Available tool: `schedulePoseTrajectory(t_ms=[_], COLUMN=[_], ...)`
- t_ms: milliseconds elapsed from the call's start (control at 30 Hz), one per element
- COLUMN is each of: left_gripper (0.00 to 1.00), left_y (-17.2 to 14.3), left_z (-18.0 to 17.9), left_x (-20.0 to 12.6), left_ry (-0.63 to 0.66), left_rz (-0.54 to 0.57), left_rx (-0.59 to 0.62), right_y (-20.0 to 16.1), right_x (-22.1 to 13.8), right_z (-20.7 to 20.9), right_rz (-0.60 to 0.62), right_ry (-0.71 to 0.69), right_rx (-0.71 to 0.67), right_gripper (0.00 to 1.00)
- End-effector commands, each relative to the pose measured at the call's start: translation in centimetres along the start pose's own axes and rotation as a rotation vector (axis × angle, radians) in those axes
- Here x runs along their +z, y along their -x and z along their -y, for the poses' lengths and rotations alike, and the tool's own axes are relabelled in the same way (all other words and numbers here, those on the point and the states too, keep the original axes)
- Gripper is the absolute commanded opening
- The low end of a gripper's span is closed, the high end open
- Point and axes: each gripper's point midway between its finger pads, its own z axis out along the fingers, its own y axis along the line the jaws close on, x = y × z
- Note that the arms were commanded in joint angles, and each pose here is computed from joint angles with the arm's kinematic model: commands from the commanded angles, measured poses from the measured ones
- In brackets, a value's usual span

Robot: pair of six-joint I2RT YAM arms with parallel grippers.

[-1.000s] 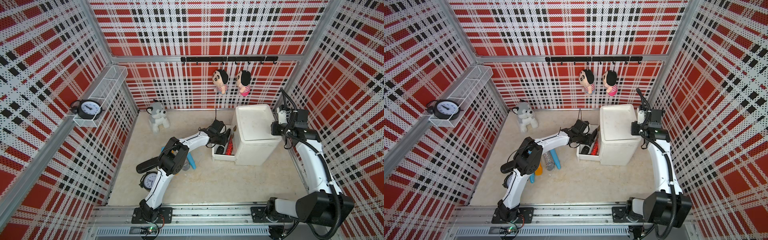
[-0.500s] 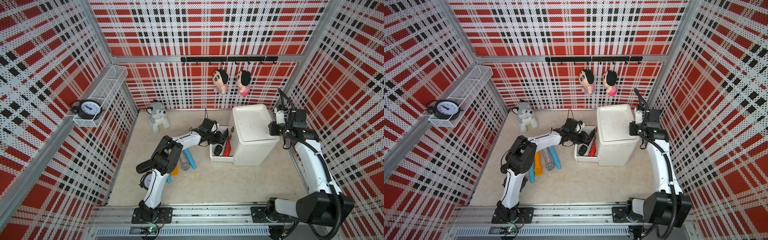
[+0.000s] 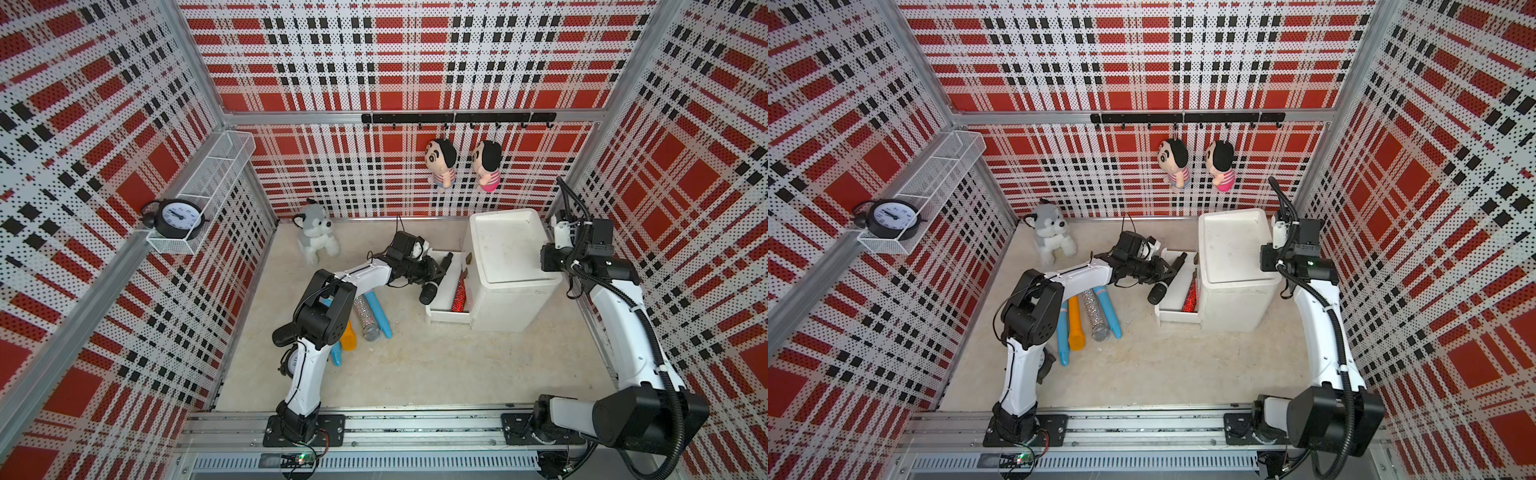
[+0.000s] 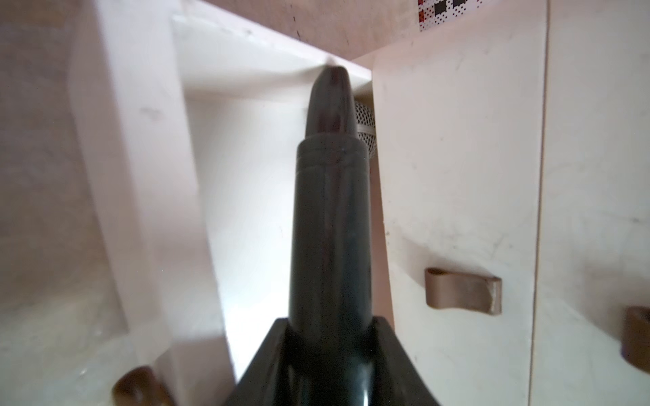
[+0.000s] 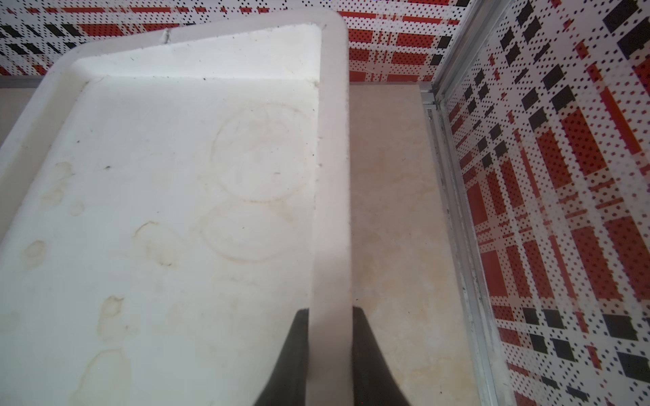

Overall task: Take the microphone out of the drawer
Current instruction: Pick up the microphone from the drawer.

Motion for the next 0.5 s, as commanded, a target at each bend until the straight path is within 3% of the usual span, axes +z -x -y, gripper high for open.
schedulePoseTrajectory(t_ms=[0, 467], left_gripper=[0.00, 0.00], left_y=[1.8, 2.6], left_z=[-1.7, -3.3], left_x=[-2.6, -8.7], left_ry=[0.101, 0.181], left_rz=[0.054, 0.181], left_rx=[0.038, 0.018], right_y=[5.6, 5.2], right_x=[-4.6, -4.2], right_z=[0.9, 1.1], right_rz=[0.234, 0.220], right_ry=[-0.059, -0.066], right_rx=[-0.039, -0.037], right_gripper=[0.00, 0.00])
